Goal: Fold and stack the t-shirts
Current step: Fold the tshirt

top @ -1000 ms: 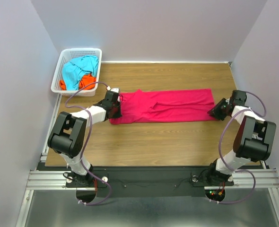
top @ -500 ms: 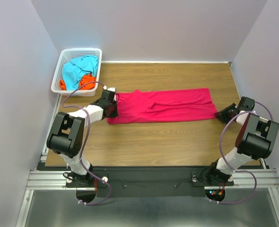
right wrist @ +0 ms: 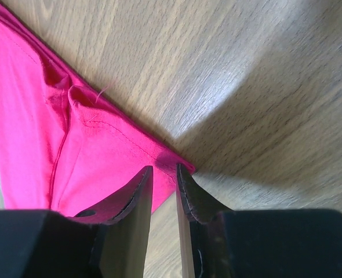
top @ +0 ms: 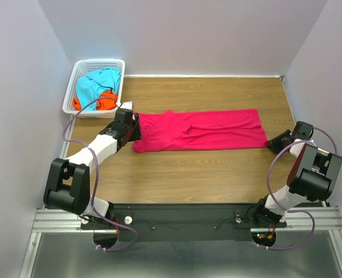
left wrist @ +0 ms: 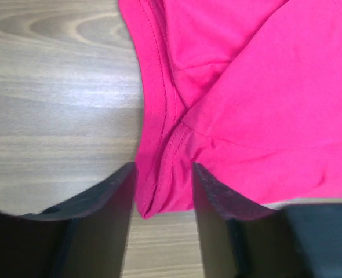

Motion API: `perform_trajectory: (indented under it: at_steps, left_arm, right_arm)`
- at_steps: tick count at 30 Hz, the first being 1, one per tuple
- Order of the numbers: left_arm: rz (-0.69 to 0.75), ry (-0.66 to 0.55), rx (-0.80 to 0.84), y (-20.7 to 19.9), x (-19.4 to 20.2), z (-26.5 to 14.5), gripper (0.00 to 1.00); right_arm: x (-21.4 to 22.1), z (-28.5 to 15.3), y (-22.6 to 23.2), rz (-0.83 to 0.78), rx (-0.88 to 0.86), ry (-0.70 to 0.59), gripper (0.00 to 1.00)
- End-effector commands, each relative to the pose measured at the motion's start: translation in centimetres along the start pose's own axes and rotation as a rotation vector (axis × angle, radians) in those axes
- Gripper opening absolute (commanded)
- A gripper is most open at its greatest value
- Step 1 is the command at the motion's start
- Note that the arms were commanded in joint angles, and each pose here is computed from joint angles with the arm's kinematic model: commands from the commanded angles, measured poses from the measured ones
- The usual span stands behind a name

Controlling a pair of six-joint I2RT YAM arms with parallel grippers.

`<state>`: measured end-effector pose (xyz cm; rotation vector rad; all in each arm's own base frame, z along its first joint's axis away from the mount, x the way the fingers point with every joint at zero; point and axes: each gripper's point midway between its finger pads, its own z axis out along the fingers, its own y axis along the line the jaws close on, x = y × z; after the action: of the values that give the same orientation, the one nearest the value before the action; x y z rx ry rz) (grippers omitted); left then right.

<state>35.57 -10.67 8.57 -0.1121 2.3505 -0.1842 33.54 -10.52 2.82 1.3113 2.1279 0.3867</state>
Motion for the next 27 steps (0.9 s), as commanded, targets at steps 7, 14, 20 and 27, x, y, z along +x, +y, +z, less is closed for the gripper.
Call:
perform_trajectory:
  at_steps: [7,14,20,27]
  left_arm:
    - [-0.082,0.057,0.034,-0.2,3.0,0.2,0.29]
    - [-0.084,0.132,-0.018,0.6,5.2,2.4,0.09]
    - [-0.064,0.158,-0.149,4.4,5.4,3.2,0.0]
    - [-0.097,0.167,-0.176,5.7,4.0,4.7,0.0]
  right_arm:
    - [0.6,-0.3,-0.9,-0.013,0.014,0.017,0.29]
    - [0.5,-0.2,-1.6,-0.009,0.05,0.0,0.29]
    - [1.2,-0.2,-3.0,0.001,0.102,0.012,0.29]
    - [3.6,-1.0,-4.6,0.048,0.151,0.076,0.29]
